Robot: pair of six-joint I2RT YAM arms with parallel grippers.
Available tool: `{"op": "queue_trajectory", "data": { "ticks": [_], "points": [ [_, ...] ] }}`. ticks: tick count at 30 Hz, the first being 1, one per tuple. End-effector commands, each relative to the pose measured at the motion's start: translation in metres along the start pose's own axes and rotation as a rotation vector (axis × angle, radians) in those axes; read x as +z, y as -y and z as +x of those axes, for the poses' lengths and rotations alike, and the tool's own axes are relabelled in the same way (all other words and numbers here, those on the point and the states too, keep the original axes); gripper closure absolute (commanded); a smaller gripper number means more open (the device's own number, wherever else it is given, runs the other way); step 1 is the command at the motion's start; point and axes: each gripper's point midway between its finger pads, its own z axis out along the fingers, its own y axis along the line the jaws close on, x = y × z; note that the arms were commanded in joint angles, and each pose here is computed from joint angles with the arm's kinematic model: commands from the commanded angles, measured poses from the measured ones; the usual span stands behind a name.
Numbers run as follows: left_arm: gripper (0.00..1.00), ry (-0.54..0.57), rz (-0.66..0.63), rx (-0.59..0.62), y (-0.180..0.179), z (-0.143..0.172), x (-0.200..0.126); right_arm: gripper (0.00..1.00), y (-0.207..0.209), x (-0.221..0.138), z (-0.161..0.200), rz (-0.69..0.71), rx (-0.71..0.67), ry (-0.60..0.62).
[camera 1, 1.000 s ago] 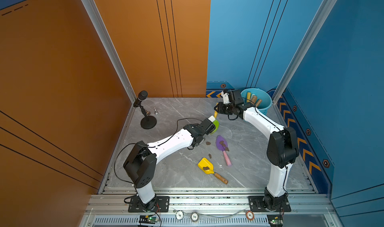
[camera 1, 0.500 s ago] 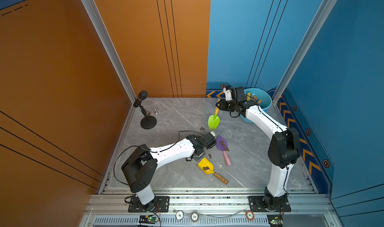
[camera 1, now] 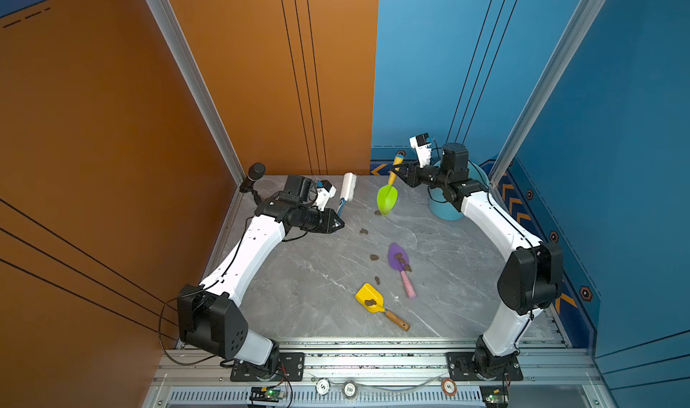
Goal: Brush the soil off the hand trowel and place it into the bucket
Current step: Brush off the soil from the hand trowel.
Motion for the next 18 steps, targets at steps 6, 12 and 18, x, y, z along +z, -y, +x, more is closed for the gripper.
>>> {"op": "queue_trajectory", "data": {
  "ticks": [6,12,18],
  "points": [
    [1.00,-0.094,0.324,-0.007,0.050,0.009,-0.013,0.94,-0.090,-0.029,-0.054,-0.350,-0.195,0.088],
    [1.00,-0.138,0.474,0.026,0.082,0.020,-0.017,0.95,-0.111,-0.030,-0.060,-0.413,-0.212,0.111],
    [1.00,-0.237,0.550,0.003,0.090,0.053,-0.001,0.95,-0.131,-0.044,-0.087,-0.484,-0.222,0.186]
  ]
}}
